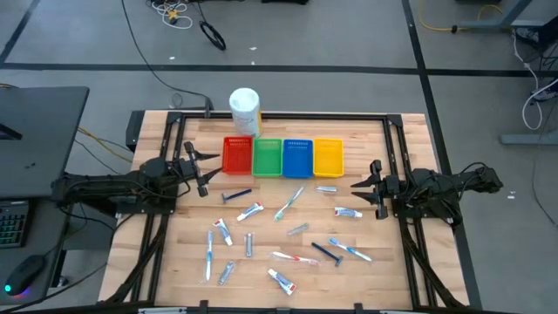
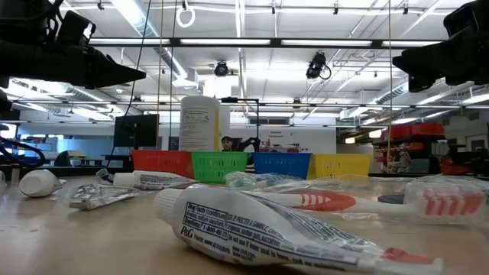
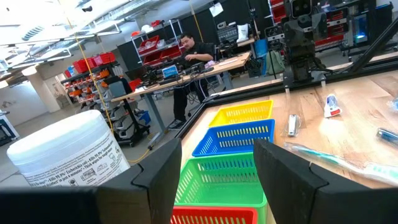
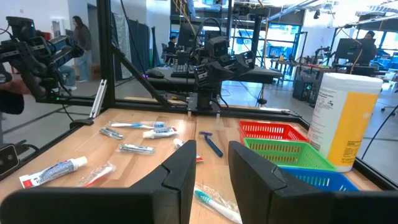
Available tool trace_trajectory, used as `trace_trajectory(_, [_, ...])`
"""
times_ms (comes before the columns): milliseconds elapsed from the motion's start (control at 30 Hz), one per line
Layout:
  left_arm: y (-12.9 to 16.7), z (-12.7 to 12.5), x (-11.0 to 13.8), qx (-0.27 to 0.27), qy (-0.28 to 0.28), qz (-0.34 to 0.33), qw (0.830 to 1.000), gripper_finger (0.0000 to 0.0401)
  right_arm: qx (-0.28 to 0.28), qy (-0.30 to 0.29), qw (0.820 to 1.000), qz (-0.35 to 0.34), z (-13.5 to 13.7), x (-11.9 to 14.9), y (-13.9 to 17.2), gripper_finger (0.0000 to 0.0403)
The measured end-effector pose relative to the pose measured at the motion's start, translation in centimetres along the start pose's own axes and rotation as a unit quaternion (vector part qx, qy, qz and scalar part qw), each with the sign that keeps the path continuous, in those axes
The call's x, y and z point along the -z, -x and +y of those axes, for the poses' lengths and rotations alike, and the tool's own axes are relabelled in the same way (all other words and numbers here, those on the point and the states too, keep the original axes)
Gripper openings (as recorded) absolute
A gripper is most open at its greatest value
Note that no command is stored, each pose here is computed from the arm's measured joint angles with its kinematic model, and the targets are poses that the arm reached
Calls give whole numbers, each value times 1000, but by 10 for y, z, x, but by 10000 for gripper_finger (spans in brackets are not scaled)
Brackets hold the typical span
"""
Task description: Pick & Place Travel size toiletries
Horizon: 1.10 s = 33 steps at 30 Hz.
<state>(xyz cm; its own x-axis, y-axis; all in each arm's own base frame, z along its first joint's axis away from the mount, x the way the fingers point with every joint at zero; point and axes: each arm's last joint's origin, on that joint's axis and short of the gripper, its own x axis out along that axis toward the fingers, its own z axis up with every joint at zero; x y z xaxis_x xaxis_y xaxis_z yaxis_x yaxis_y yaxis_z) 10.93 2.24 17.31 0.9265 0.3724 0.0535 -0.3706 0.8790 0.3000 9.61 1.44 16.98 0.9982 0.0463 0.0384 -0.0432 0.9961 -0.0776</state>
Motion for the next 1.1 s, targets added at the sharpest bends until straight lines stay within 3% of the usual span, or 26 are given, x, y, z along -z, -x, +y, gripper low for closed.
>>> trace_trajectory(567, [0, 1, -3, -4, 5, -15, 1000, 210, 0, 0, 1000, 0, 0, 0, 0, 102])
trace_trajectory(700, [0, 0, -8, 29, 80, -46, 995, 210, 0, 0, 1000, 0, 0, 0, 0, 102])
trace_trajectory(867, [2, -1, -18, 105, 230, -95, 963, 210, 0, 0, 1000, 0, 0, 0, 0, 102])
trace_trajectory(967, [3, 0, -21, 113, 259, -108, 953, 210, 0, 0, 1000, 0, 0, 0, 0, 102])
trace_trajectory(1100, [2, 2, -20, 68, 249, -106, 960, 210, 0, 0, 1000, 0, 0, 0, 0, 102])
